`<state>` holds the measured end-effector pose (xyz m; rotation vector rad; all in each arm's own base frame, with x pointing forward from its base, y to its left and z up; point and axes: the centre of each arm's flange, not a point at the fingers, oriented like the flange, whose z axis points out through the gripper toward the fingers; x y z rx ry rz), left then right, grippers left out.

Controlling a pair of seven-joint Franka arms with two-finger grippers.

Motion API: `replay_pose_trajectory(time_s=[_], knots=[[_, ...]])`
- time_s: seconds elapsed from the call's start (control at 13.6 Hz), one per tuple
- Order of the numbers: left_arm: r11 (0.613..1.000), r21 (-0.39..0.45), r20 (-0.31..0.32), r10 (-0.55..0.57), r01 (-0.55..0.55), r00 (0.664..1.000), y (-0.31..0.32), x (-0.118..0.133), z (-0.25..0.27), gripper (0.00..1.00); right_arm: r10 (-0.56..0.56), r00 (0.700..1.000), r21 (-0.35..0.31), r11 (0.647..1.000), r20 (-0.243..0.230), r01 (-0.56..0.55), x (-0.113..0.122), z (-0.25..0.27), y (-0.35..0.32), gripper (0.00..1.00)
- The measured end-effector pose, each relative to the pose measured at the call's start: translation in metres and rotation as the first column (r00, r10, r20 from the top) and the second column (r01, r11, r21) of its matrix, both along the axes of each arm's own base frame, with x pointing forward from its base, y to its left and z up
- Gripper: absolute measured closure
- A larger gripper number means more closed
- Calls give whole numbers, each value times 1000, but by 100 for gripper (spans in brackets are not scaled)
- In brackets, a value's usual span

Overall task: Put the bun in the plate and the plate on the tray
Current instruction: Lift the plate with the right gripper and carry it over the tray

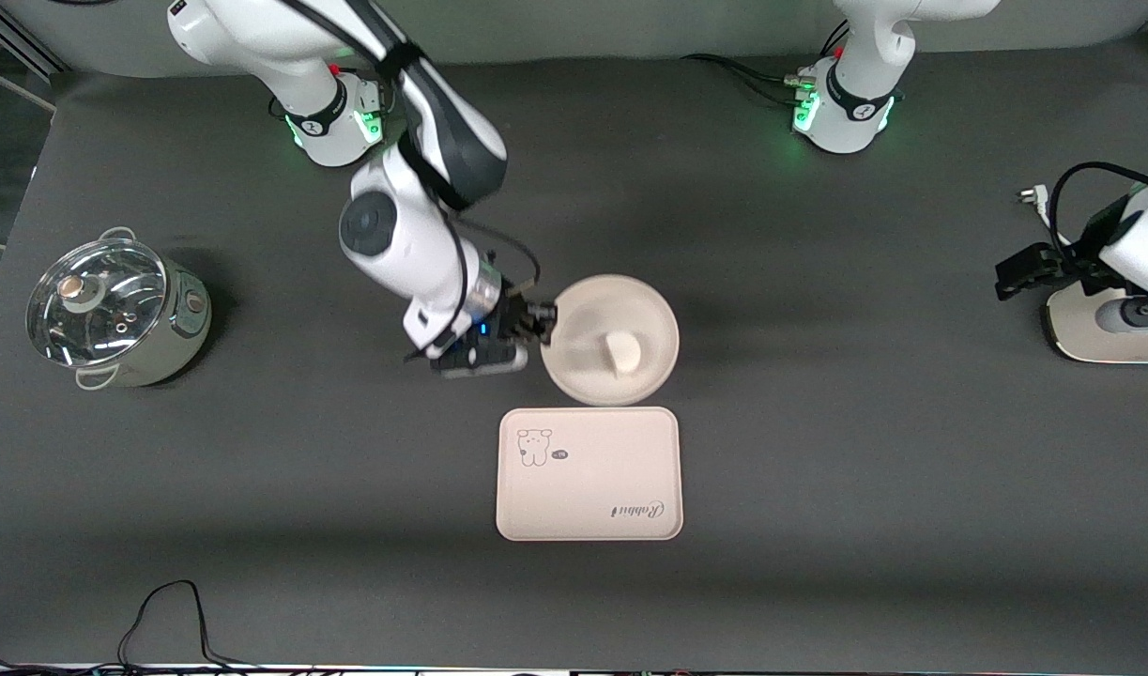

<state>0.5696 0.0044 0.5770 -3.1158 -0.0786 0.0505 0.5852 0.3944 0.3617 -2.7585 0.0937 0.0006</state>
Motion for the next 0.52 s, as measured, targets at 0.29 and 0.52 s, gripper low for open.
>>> replay_pose_trajectory(time_s=[0.29,0.52], knots=[[1000,-16,-29,15,-16,999,11,5,-15,0,-39,999,9,999,-2,39,94,-23,-19,96],[1000,-16,-45,3,-4,999,4,3,-6,0,-54,999,1,999,3,54,113,-65,-23,96]])
